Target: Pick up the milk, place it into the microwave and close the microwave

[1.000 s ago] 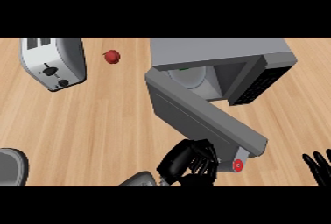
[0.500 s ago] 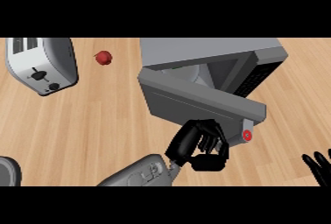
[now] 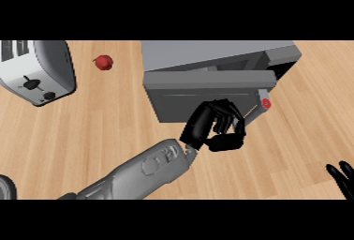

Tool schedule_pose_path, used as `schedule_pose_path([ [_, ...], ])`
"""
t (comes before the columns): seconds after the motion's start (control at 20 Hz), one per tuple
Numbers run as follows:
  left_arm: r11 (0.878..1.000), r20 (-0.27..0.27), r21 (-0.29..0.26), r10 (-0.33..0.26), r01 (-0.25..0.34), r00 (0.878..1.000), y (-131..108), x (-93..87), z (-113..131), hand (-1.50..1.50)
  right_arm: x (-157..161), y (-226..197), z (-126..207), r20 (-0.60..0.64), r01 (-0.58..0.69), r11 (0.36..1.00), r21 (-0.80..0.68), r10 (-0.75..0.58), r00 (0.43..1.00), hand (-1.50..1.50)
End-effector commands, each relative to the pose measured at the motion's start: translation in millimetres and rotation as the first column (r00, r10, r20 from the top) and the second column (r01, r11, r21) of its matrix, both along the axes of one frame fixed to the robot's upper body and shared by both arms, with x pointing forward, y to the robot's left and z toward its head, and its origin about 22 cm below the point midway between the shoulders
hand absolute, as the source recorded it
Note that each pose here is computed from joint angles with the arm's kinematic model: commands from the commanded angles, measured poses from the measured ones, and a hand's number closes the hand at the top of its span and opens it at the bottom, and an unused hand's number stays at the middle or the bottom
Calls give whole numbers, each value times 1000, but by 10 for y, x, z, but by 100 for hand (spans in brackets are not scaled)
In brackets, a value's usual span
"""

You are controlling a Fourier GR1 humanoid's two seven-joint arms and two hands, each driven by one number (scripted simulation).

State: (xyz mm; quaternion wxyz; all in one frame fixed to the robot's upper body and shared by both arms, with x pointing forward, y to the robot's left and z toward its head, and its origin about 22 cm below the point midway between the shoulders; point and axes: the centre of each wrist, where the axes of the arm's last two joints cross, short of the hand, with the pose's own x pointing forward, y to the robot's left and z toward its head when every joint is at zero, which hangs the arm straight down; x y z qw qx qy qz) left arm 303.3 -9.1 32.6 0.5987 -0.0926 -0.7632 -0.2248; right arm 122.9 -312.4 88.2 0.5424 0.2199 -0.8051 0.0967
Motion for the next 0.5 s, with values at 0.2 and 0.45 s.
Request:
schedule_pose_path([
  [0.2,994,-14,-70,81,-82,997,55,352,161,150,18,30,159,6,-11,1000,-5,11,1000,-150],
  [0.45,989,-24,-111,100,-102,995,68,445,211,150,86,-33,196,15,7,1000,-6,-7,1000,-150],
])
